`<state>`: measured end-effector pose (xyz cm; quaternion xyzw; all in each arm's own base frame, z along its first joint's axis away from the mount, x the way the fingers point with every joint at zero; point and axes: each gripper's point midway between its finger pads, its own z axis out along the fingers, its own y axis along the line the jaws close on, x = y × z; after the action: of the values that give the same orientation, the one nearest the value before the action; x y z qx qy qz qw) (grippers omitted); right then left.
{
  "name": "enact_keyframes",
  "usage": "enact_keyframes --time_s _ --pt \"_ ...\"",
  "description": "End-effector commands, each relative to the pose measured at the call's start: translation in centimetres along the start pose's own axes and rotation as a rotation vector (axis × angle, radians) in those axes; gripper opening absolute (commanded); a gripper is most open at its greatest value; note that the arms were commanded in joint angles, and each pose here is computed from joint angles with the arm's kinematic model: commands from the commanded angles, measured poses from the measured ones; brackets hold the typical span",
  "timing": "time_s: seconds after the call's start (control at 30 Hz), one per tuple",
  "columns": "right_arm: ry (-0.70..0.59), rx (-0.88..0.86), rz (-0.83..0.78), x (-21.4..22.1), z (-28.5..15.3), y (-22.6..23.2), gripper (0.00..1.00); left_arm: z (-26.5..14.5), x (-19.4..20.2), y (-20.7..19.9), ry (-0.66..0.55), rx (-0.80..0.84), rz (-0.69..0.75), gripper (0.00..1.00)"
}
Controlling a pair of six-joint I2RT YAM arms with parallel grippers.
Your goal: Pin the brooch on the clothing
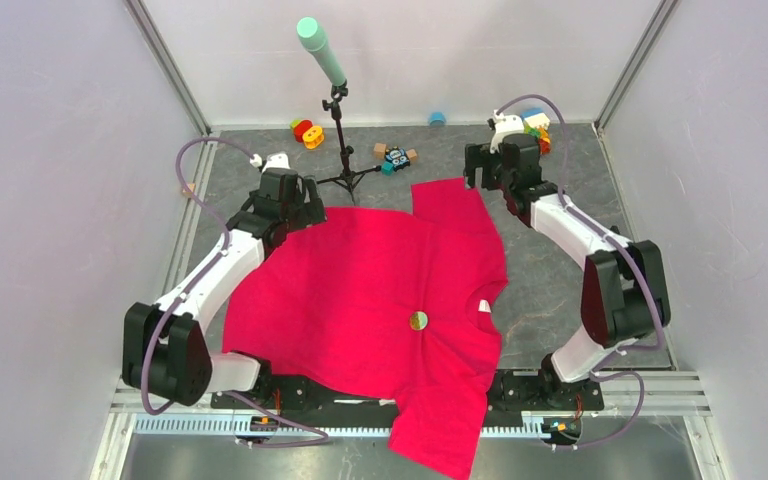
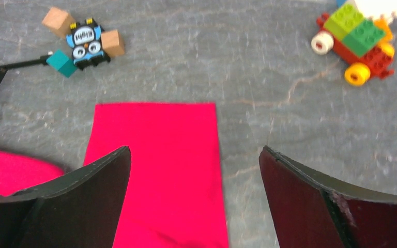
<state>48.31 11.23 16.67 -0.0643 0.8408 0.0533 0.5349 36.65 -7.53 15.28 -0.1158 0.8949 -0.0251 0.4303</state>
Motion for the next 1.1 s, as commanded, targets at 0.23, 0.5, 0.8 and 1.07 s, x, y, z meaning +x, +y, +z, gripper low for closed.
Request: enact_keyframes --time_s 0.23,0.5,0.8,1.07 --pt "0.392 0.102 0.060 15.6 -6.1 -3.5 0.91 0.3 6.4 -0.4 0.121 0.083 -0.179 1.00" --pt "0.439 -0.042 0.131 18.3 -5.6 -2.4 0.65 2.8 7.3 0.5 0.122 0.032 -0.220 1.00" --pt "0.463 -0.084 0.204 19.8 -4.4 -2.2 0.24 3.5 7.1 1.5 0.118 0.001 -0.225 1.00" --pt "0.446 0.016 0.150 18.3 -2.0 -5.0 0.00 5.6 6.9 3.1 0.131 -0.043 -0.256 1.00"
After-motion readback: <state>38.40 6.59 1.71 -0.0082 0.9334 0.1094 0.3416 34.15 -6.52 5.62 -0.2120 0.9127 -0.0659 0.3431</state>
